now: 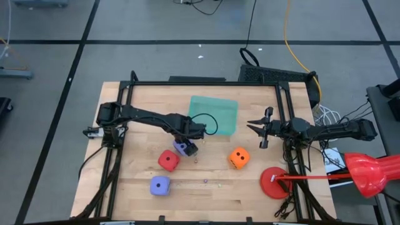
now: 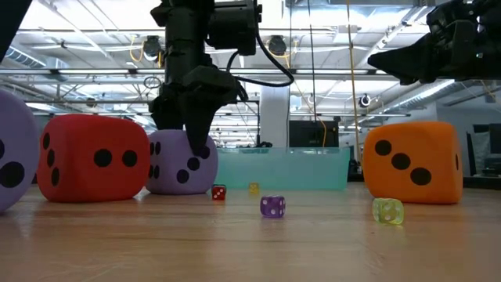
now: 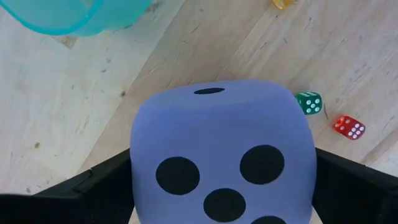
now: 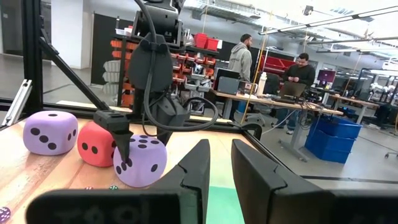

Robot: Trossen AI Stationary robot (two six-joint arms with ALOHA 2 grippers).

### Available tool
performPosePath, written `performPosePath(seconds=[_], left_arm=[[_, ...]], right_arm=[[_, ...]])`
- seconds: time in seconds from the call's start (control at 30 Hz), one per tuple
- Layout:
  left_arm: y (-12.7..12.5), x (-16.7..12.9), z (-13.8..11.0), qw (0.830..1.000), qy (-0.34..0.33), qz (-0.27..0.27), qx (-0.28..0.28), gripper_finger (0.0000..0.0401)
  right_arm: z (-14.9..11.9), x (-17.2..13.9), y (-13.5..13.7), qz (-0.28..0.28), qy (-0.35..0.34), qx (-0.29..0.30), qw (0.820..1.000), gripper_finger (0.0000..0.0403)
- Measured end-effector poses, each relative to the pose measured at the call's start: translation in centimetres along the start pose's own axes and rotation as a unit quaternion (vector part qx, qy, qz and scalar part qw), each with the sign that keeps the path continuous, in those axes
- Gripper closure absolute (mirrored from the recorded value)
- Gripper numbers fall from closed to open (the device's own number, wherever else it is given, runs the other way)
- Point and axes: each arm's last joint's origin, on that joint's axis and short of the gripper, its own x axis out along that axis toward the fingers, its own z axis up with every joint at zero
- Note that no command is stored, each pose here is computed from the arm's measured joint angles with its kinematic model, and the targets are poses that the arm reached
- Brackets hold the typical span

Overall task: Pick & Place Dice
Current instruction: Put the top large purple dice into the blue bin

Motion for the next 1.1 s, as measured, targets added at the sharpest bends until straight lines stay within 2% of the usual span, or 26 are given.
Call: performPosePath(seconds=[0.43, 0.7, 1.0, 1.1], left_arm=[[0.6, -2.8, -0.6, 0.999, -0.043, -0.002, 0.000, 0.0006], [0.9, -3.0, -1.0, 1.000, -0.025, 0.006, 0.000, 0.0006], [1.0, -3.3, -1.1, 0.999, 0.011, -0.038, -0.001, 0.0006], [1.5, -4.0, -1.2, 0.999, 0.010, -0.038, -0.008, 0.0006]], right_arm=[[0.0, 0.0, 0.0, 0.000, 0.000, 0.000, 1.000, 0.0344], [0.0, 0.0, 0.0, 0.000, -0.001, 0.000, 1.000, 0.0344], [0.0, 0.0, 0.0, 0.000, -0.001, -0.001, 1.000, 0.0344], [0.1, 0.0, 0.0, -0.001, -0.004, 0.000, 1.000, 0.0344]])
